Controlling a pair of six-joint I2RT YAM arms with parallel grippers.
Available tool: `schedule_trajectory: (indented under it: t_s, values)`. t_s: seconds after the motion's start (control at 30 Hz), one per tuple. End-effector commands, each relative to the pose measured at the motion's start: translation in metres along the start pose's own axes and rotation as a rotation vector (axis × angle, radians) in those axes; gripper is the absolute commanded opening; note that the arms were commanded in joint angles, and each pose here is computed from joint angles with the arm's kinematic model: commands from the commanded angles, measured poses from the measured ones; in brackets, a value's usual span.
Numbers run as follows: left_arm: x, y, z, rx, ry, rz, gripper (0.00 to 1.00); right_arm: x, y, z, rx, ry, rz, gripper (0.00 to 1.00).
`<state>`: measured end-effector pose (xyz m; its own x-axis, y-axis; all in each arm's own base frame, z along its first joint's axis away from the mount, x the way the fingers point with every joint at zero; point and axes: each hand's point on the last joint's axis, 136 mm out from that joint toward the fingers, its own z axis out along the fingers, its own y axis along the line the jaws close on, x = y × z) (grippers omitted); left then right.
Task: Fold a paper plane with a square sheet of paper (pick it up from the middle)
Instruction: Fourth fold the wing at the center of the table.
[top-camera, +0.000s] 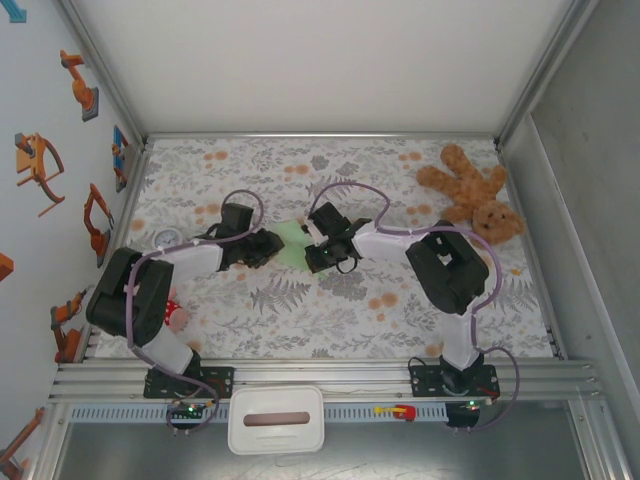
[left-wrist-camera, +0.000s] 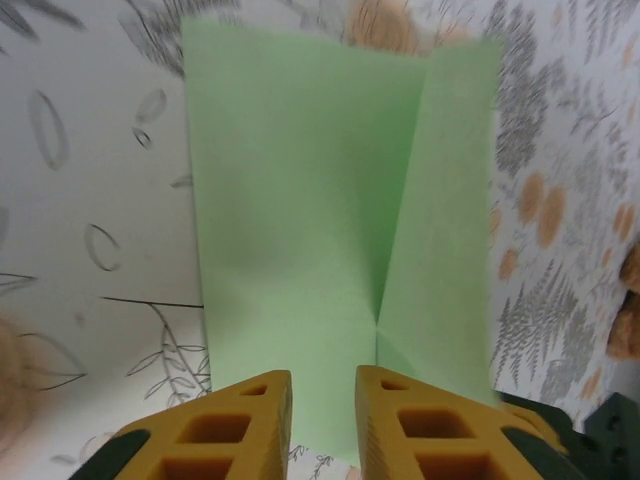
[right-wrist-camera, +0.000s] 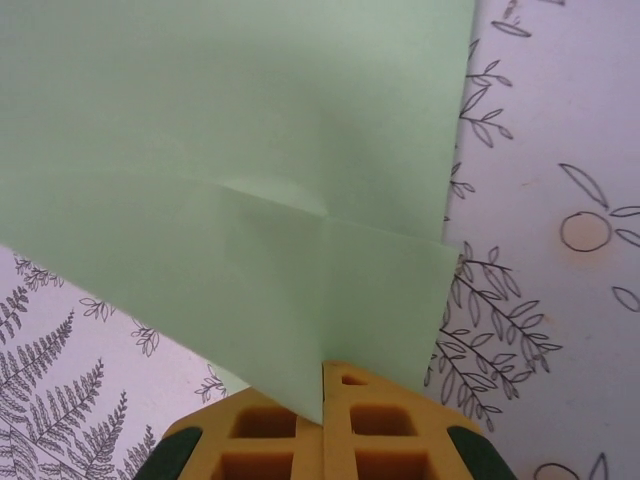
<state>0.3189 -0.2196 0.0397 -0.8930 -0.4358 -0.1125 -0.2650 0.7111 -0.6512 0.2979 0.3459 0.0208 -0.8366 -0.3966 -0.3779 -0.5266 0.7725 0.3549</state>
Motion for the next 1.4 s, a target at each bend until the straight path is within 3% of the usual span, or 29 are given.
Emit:
schedule_trajectory:
  t_s: [0.0, 0.13, 0.4, 0.53, 0.7, 0.83, 1.37]
  values:
    - [-0.003, -0.016, 0.01, 0.038, 0.019, -0.005, 0.21, -0.005, 0.009, -0.011, -0.035, -0.03, -0.013, 0.03]
    - [-0.004, -0.003, 0.016, -0.009, 0.003, -0.041, 0.18, -0.005, 0.009, -0.013, -0.035, -0.042, -0.054, 0.07]
    - [0.001, 0.015, 0.024, -0.068, 0.022, -0.066, 0.14, -0.025, 0.013, -0.026, 0.027, -0.093, -0.166, 0.32]
    - [0.001, 0.018, 0.025, -0.08, 0.027, -0.066, 0.14, -0.028, 0.012, -0.022, 0.105, -0.076, -0.241, 0.37]
    - [0.002, 0.019, 0.027, -0.081, 0.031, -0.064, 0.14, -0.032, 0.007, -0.016, 0.19, -0.07, -0.324, 0.37]
    - [0.001, 0.019, 0.026, -0.082, 0.031, -0.064, 0.14, -0.035, 0.011, -0.012, 0.175, -0.066, -0.364, 0.36]
    - [0.0, 0.021, 0.026, -0.082, 0.029, -0.061, 0.14, -0.019, 0.034, 0.007, 0.002, 0.01, -0.453, 0.1]
